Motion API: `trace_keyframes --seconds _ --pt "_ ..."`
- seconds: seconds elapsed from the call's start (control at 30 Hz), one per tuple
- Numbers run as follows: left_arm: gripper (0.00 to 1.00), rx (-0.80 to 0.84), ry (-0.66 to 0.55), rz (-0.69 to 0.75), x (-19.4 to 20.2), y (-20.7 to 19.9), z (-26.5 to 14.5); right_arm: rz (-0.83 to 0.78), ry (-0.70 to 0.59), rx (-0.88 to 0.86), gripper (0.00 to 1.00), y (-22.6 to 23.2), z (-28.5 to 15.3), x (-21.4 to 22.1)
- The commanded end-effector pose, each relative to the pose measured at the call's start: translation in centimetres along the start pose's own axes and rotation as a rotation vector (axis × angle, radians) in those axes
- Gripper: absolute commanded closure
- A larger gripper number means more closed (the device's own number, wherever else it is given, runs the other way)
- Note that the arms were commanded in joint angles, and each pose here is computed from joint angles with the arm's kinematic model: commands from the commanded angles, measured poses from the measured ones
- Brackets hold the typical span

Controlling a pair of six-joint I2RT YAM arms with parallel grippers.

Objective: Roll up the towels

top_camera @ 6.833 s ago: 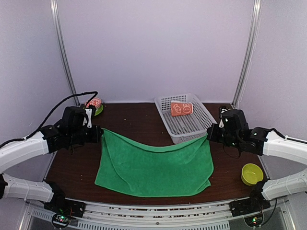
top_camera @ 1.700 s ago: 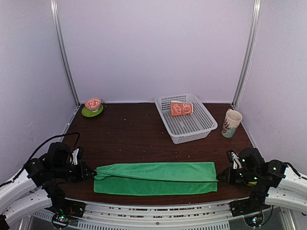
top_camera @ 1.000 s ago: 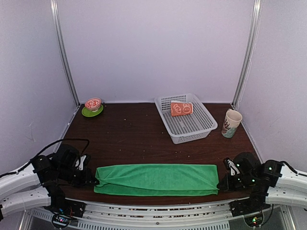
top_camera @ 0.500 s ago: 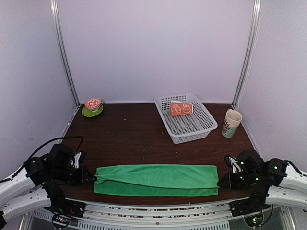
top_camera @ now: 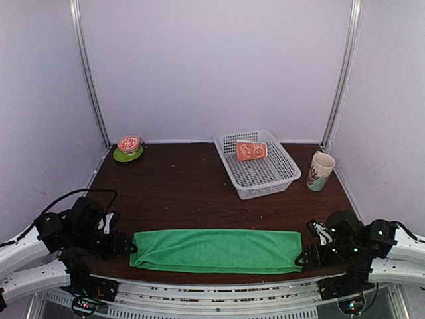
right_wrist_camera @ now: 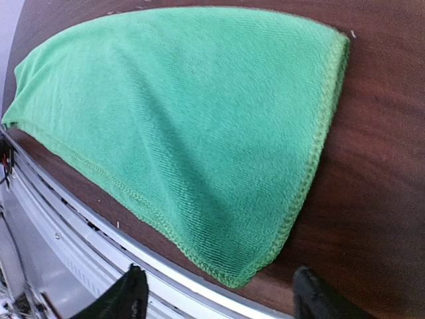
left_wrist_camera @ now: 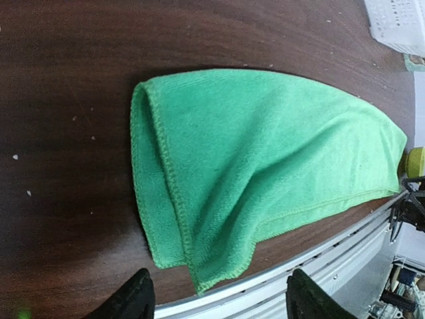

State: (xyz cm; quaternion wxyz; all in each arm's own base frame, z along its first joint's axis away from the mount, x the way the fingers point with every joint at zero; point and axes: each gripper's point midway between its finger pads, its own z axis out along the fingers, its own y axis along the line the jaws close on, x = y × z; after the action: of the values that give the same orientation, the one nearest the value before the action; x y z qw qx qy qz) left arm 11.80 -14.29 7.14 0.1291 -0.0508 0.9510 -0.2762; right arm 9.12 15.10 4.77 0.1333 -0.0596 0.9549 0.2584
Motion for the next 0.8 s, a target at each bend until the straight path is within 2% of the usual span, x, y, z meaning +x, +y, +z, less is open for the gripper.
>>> trace_keyframes --seconds 0.0,0.07,0.1,0.23,0.3,0.37,0.4,0.43,0.5,0.63,0.77 --pt "0.2 0.028 -0.108 0.055 -2.3 -2.3 -3.4 -0.024 -0.088 -0.042 0.1 2.0 -2.4 -2.2" --pt "0.11 0.042 -0.152 0.091 -3.6 -3.9 -5.3 -0.025 -0.151 -0.022 0.05 2.6 -3.7 -3.9" --pt "0.09 0.047 -0.162 0.115 -4.1 -4.6 -5.9 -0.022 -0.192 0.002 0.05 2.7 -4.4 -4.9" --pt "0.12 0.037 -0.179 0.212 -6.7 -7.6 -6.7 0.003 -0.306 0.068 0.11 3.3 -4.9 -8.7" --pt "0.22 0.053 -0.158 0.237 -8.0 -9.1 -5.3 0.028 -0.307 0.097 0.24 3.4 -3.4 -9.8" --pt "0.36 0.1 -0.094 0.249 -8.7 -10.9 -2.3 0.044 -0.287 0.115 0.43 3.6 -1.5 -10.4" --pt "0.46 0.136 -0.073 0.251 -8.8 -11.8 -1.0 0.056 -0.283 0.132 0.48 3.4 -0.7 -10.6" --pt "0.51 0.153 -0.05 0.247 -8.9 -12.3 0.3 0.067 -0.279 0.147 0.51 3.2 0.1 -10.8" --pt "0.59 0.178 -0.027 0.263 -8.9 -13.2 2.4 0.093 -0.272 0.165 0.56 2.8 1.7 -11.0" --pt "0.64 0.2 0.05 0.277 -8.4 -13.9 6.4 0.114 -0.235 0.219 0.58 1.7 4.2 -10.9" --pt "0.74 0.148 0.142 0.284 -7.5 -12.7 10.2 0.138 -0.156 0.325 0.61 -0.7 6.3 -10.2"
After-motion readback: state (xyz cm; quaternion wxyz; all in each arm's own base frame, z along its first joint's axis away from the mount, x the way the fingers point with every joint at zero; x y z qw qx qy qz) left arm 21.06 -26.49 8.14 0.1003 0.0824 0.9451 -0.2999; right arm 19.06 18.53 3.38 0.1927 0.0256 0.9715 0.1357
